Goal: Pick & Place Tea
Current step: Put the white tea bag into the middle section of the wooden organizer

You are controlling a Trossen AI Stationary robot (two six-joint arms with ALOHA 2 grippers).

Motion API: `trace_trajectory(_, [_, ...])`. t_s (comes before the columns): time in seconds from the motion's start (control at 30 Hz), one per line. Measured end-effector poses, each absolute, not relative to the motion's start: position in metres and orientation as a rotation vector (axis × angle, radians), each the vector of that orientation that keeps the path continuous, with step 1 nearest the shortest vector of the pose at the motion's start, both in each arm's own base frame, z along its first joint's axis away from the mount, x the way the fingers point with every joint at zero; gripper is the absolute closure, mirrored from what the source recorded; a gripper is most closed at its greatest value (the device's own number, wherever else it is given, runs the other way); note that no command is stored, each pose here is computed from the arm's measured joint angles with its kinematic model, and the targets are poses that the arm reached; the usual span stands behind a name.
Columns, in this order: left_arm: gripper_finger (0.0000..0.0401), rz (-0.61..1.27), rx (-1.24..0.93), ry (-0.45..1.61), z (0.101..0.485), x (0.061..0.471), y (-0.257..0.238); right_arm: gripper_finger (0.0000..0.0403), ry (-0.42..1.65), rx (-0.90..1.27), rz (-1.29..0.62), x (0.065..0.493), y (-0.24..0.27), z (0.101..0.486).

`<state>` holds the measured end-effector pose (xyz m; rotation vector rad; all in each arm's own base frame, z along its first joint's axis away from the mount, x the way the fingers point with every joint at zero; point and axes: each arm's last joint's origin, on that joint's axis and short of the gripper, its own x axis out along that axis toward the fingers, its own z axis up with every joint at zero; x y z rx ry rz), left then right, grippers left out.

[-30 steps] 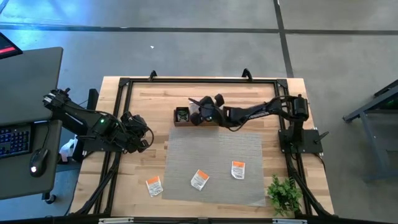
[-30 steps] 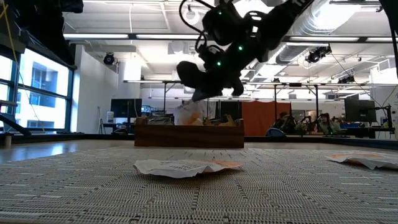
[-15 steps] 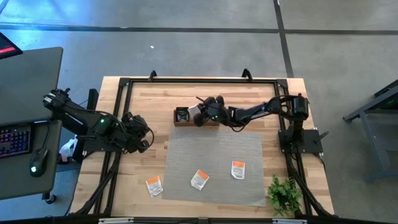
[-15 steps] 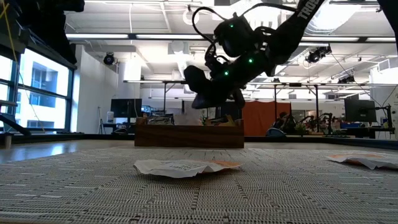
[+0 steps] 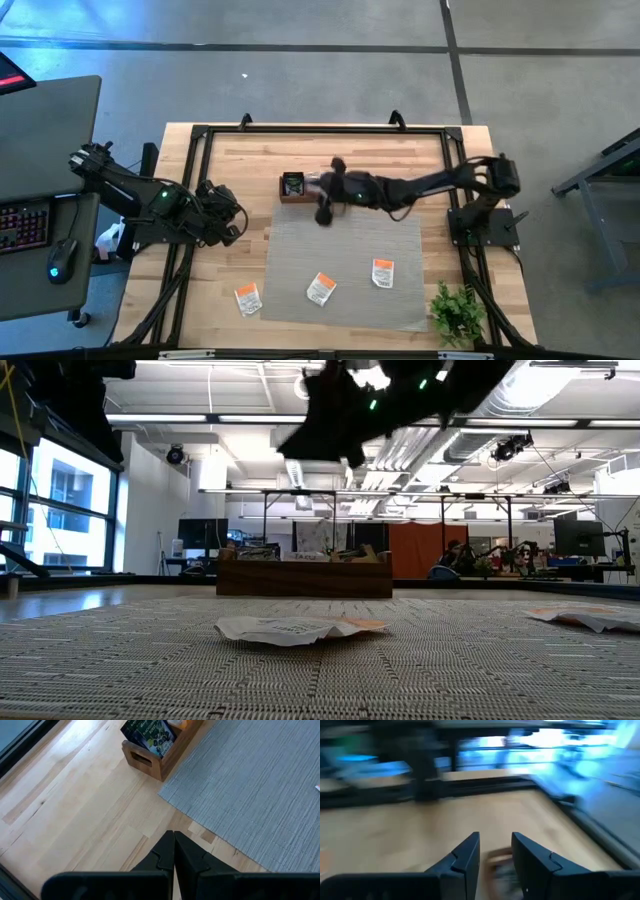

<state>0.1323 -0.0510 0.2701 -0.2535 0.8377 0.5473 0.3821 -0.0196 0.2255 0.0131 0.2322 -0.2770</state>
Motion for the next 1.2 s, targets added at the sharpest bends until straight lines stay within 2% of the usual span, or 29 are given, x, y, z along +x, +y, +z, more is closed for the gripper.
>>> trace_trajectory(0.13, [0.0400,0.519,-0.226,0.859,0.270,0.132,-0.051,0.0293,0.296,-0.008,-0.112,0.375,0.020,0.231])
trace_trajectory(0.3, [0.0396,0.477,-0.180,0.860,0.271,0.134,-0.053,0.0278,0.501,0.035,-0.065,0.363,0.056,0.211])
trace_trajectory(0.63, [0.0320,0.474,-0.155,0.863,0.270,0.136,-0.053,0.0252,0.852,0.048,0.226,0.322,0.092,0.207])
trace_trajectory(0.8, [0.0305,0.486,-0.154,0.852,0.270,0.136,-0.053,0.0251,1.122,0.101,0.363,0.298,0.100,0.196])
trace_trajectory(0.9, [0.0304,0.510,-0.155,0.830,0.271,0.136,-0.052,0.0251,1.204,-0.014,0.461,0.286,0.109,0.192])
trace_trajectory(1.1, [0.0304,0.559,-0.144,0.760,0.273,0.138,-0.051,0.0251,1.202,-0.512,0.606,0.272,0.115,0.185])
trace_trajectory(1.2, [0.0304,0.553,-0.161,0.744,0.273,0.140,-0.052,0.0251,1.149,-0.547,0.610,0.276,0.113,0.180])
